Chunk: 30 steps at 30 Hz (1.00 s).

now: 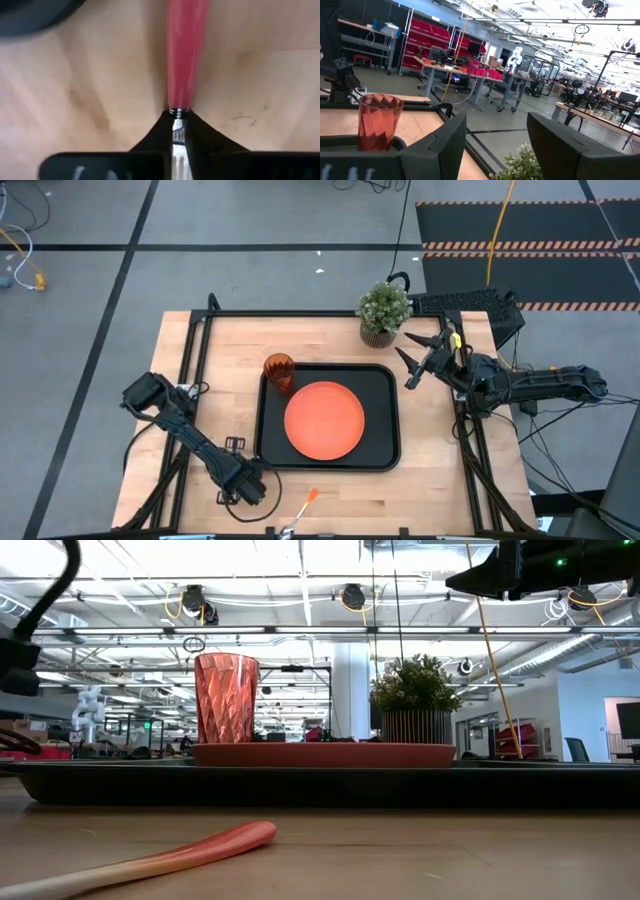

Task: Pick and place plate/cup/fork/spoon on tray
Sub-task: Put the pink fork on the black serving tray

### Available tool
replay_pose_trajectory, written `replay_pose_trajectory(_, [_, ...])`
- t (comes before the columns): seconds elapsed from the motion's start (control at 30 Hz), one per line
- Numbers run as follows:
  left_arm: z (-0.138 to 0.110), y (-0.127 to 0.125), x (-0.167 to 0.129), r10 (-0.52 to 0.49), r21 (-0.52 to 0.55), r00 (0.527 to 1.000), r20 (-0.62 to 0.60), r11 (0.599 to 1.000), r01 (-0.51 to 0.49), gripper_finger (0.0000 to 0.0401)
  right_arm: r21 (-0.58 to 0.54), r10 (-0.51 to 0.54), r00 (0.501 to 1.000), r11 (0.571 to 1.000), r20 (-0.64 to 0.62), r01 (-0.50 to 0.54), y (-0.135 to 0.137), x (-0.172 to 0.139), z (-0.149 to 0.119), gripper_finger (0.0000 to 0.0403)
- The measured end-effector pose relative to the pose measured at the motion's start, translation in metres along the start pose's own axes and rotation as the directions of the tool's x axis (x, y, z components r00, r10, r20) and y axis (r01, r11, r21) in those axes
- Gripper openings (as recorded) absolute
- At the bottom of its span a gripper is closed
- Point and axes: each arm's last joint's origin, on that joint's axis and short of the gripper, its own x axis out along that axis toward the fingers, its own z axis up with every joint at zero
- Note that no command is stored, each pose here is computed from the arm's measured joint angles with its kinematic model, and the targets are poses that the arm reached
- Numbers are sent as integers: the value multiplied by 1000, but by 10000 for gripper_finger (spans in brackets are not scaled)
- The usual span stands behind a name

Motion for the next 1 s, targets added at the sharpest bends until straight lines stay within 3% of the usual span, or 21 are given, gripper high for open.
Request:
replay_pose_trajectory(0.23, [13,-8,-30,-70,-180,997,27,981,74,35,-2,1,1000,1000,-4,-1,0,0,0,203])
replay_pose_trajectory(0.37, [23,-11,-68,-116,-241,990,77,962,131,17,23,1,1000,1000,-3,-1,0,0,0,203])
replay_pose_trajectory(0.5, [28,-12,-115,-153,-236,976,153,954,186,17,45,2,1000,999,-2,-2,0,0,0,203])
replay_pose_trajectory(0.63, [29,-2,-160,-98,-253,958,269,953,168,17,77,8,1000,997,1,-8,0,0,0,203])
replay_pose_trajectory(0.73, [32,14,-191,14,-294,917,398,949,113,17,89,70,997,993,35,-73,2,0,1,203])
replay_pose_trajectory(0.87, [44,43,-221,154,-337,819,553,940,50,17,140,212,968,963,133,-230,5,-1,7,203])
replay_pose_trajectory(1.0, [71,70,-233,136,-269,725,675,960,70,17,179,419,868,863,268,-472,10,-4,14,203])
